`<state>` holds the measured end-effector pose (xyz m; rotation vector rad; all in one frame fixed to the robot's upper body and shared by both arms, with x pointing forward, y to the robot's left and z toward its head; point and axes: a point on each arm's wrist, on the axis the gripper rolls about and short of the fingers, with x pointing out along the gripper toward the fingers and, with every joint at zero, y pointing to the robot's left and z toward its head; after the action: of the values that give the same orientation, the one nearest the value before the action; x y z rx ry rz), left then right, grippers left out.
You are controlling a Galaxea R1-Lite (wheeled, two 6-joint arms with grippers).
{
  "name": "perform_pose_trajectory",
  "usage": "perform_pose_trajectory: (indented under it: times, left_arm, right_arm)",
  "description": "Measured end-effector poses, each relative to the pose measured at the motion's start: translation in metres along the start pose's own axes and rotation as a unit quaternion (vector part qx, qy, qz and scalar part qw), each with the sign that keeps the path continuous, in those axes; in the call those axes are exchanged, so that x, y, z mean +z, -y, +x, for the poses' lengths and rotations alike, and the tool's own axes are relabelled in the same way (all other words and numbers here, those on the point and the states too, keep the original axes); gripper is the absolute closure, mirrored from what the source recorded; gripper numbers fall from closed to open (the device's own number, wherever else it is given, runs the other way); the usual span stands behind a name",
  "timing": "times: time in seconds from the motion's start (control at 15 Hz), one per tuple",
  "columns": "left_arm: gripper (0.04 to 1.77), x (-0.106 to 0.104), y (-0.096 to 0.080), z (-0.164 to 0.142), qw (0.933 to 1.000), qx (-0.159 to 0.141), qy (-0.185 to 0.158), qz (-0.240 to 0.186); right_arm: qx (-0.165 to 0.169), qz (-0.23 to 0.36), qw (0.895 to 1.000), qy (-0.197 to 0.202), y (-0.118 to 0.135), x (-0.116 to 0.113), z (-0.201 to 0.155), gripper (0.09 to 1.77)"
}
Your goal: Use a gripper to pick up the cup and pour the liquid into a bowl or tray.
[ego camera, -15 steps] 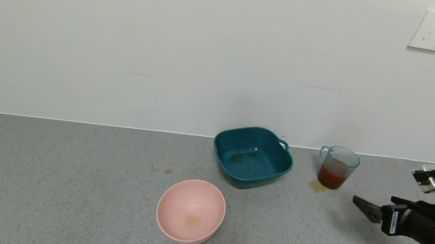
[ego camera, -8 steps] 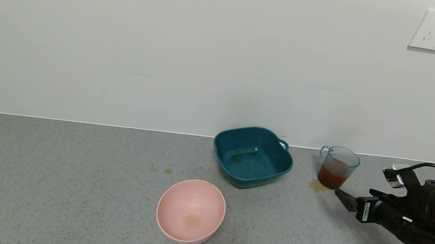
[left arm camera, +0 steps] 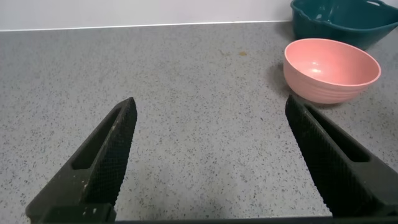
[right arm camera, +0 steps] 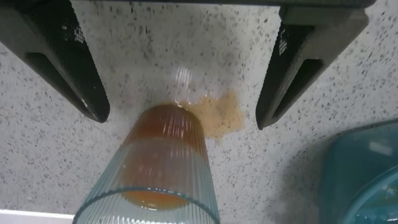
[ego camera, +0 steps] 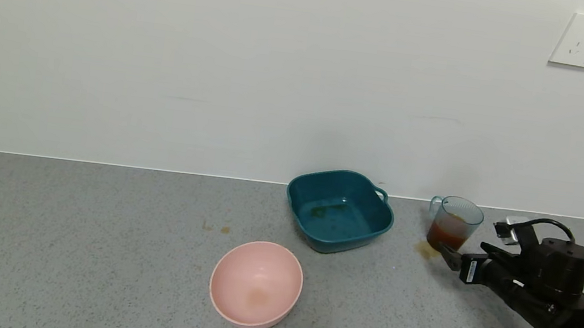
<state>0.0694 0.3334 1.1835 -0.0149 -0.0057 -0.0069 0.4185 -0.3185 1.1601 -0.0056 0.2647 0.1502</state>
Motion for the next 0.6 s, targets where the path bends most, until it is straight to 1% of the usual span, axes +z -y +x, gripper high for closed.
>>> perform_pose_trajectory:
  times: [0.2, 0.6]
  left_arm:
    - [0.09, 0.0, 0.0, 0.0, 1.0, 0.0, 0.0, 0.0]
    - [0.09, 0.0, 0.0, 0.0, 1.0, 0.0, 0.0, 0.0]
  right_arm:
    - [-0.002, -0.012, 1.0, 0.022, 0.002, -0.005, 0.008, 0.15]
    - [-0.01, -0.014, 0.999, 0.041, 0.003, -0.016, 0.022, 0.15]
